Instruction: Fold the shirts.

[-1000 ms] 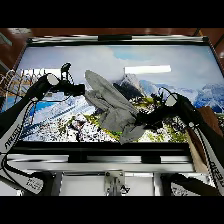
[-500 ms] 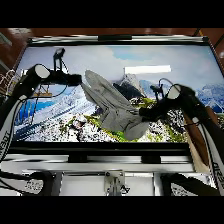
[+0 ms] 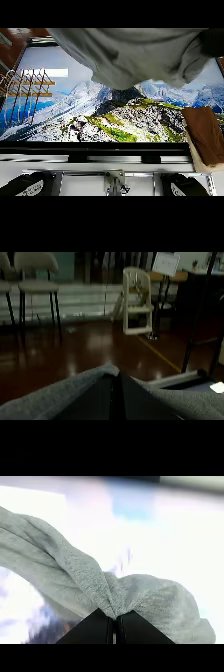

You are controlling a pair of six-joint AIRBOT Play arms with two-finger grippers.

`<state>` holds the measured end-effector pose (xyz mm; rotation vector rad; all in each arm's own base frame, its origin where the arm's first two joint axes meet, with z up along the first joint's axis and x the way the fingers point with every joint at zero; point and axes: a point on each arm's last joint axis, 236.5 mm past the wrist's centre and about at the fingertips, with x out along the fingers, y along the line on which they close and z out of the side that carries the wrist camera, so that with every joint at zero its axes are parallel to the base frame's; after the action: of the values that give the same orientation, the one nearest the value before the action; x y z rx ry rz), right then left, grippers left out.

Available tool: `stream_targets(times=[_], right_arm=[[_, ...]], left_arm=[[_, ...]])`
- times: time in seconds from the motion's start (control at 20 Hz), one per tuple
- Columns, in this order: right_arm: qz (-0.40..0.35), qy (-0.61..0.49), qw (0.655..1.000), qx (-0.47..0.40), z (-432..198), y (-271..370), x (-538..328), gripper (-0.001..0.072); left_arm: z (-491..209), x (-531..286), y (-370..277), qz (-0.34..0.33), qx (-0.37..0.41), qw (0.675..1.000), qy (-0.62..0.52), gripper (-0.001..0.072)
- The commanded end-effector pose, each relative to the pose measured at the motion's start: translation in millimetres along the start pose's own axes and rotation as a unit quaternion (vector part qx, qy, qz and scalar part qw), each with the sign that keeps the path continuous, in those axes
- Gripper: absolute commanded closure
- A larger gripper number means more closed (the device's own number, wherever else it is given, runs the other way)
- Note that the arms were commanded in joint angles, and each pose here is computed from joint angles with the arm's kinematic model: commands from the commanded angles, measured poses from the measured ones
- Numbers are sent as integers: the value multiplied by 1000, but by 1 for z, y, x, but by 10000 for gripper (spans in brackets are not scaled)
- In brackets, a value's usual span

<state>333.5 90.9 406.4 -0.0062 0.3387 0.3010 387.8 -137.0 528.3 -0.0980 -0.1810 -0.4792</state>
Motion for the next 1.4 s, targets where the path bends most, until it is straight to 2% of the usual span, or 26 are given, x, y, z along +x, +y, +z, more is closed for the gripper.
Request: stream_targets(times=[0.0, 0.15, 0.3, 0.45, 0.6, 0.7, 0.85, 0.95, 1.15, 1.25, 1.35], right_arm=[[6, -111, 994, -7, 52, 12, -80, 657], [58, -38, 998, 1, 16, 37, -81, 657], [82, 116, 990, -1, -52, 45, -67, 656], [93, 295, 951, 21, -128, 46, -50, 656], [109, 380, 917, 47, -184, 48, -8, 656], [92, 401, 909, 71, -219, 39, 33, 657], [67, 450, 882, 127, -289, 31, 97, 656], [48, 449, 880, 147, -322, 21, 150, 656], [-14, 347, 905, 247, -332, -9, 251, 656], [-33, 299, 904, 303, -325, -16, 277, 656], [-24, 297, 898, 325, -331, -8, 287, 656]], left_arm=[[93, -84, -26, 15, 59, 993, -96, 677], [53, -92, -37, -5, 45, 999, -4, 677], [-23, -80, -31, -14, 37, 991, 125, 677], [-107, -68, -7, 7, 29, 972, 234, 677], [-156, -49, 12, 25, 14, 966, 258, 677], [-185, -31, 25, 34, 3, 963, 267, 677], [-273, -5, 42, 39, -37, 934, 353, 677], [-334, 15, 57, 50, -67, 914, 397, 677], [-437, 37, 74, 84, -153, 875, 452, 676], [-475, 37, 66, 77, -191, 853, 480, 676], [-510, 29, 54, 65, -226, 823, 517, 675]])
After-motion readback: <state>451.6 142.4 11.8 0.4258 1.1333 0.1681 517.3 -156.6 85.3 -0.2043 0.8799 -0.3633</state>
